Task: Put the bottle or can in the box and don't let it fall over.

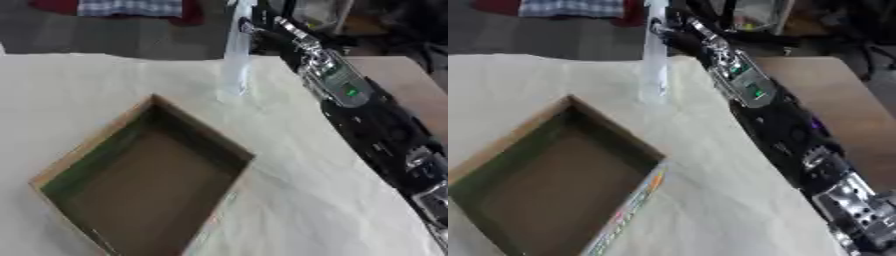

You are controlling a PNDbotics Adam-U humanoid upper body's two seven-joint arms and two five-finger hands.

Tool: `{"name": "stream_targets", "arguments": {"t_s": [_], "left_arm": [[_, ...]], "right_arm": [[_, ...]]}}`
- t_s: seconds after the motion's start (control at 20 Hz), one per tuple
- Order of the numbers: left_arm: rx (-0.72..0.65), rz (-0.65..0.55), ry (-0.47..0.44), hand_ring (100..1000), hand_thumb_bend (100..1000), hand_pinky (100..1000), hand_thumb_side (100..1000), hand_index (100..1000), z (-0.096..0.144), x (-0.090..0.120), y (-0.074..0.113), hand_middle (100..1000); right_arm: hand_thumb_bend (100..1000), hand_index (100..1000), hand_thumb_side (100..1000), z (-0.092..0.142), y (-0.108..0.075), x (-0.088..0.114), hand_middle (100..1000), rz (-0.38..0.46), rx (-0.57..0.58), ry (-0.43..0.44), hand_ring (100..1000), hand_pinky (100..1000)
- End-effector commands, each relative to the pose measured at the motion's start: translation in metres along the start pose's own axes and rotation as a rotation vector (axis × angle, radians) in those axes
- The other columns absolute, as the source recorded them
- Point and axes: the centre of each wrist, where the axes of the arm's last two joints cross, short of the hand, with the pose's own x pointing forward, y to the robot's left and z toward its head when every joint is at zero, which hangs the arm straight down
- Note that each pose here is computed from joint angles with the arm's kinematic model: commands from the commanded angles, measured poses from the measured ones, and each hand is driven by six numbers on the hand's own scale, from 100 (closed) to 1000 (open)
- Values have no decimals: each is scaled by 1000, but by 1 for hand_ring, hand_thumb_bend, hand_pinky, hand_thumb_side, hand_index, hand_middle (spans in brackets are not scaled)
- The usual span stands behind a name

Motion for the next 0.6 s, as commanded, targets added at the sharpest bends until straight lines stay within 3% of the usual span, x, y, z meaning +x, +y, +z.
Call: {"name": "stream_targets", "arguments": {"t_s": [0.05, 0.6], "left_arm": [[1, -24, -31, 1000, 232, 1000, 660, 755, -3, 10, 4, 1000], [-1, -27, -34, 1000, 230, 1000, 666, 756, -3, 11, 3, 1000]], "right_arm": [[100, 996, 523, 1, -15, 15, 1000, 31, -23, -33, 1000, 1000], [100, 980, 530, 2, -21, 18, 1000, 34, -47, -32, 1000, 1000]]}}
